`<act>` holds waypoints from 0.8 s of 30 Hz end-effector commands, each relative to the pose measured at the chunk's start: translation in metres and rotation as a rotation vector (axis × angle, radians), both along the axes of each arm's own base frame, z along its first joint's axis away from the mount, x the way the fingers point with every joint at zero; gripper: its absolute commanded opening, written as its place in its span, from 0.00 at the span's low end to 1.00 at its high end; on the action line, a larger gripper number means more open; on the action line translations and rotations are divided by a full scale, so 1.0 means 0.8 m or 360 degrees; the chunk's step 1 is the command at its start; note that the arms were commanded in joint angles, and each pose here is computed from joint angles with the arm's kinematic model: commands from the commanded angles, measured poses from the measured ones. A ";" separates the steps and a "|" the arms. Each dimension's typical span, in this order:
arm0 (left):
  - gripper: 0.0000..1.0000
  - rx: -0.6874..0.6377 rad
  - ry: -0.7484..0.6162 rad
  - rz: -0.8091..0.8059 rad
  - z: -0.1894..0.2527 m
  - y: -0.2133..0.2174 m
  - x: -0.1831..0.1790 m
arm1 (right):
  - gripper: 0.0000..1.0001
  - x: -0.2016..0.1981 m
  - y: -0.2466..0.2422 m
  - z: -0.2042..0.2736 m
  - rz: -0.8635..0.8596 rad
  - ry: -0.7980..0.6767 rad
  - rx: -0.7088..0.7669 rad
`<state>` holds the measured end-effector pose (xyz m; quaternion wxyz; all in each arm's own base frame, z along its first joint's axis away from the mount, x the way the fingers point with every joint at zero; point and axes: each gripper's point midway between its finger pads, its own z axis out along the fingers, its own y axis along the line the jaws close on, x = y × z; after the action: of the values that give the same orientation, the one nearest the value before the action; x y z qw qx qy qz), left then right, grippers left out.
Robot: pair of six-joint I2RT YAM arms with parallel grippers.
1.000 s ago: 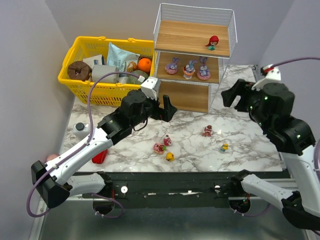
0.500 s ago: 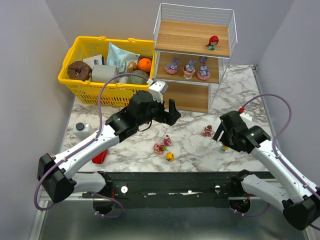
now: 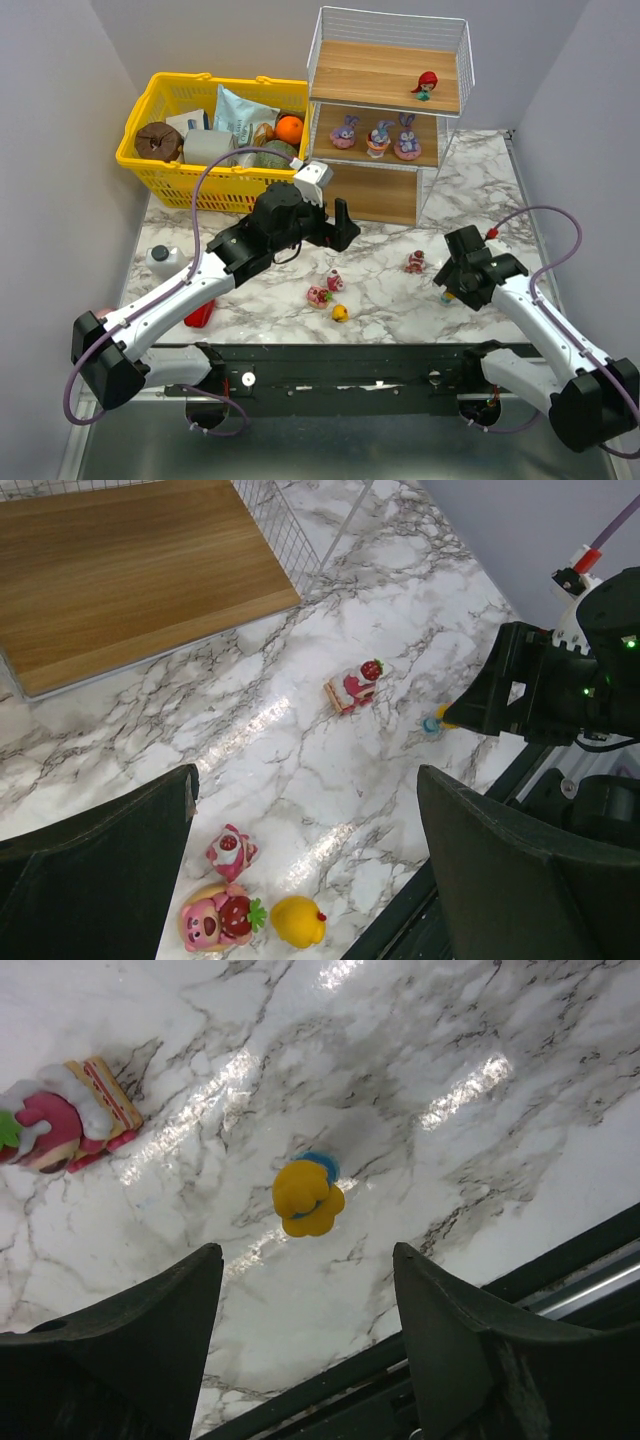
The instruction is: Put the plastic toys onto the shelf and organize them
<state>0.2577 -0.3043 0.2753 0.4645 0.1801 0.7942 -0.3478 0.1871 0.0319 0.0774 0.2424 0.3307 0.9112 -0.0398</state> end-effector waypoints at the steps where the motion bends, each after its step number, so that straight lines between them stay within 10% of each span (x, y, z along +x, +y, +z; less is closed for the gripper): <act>1: 0.99 -0.0022 -0.0042 -0.0015 0.007 0.004 -0.006 | 0.75 0.019 0.003 -0.008 0.0017 -0.0028 0.0033; 24: 0.99 0.0002 -0.0054 0.0007 0.005 0.007 -0.002 | 0.62 0.022 -0.005 -0.044 -0.0010 0.0060 0.0036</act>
<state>0.2554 -0.3013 0.2685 0.4619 0.1834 0.7970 -0.3432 0.1991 0.0316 0.0468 0.2140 0.3347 0.9171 -0.0338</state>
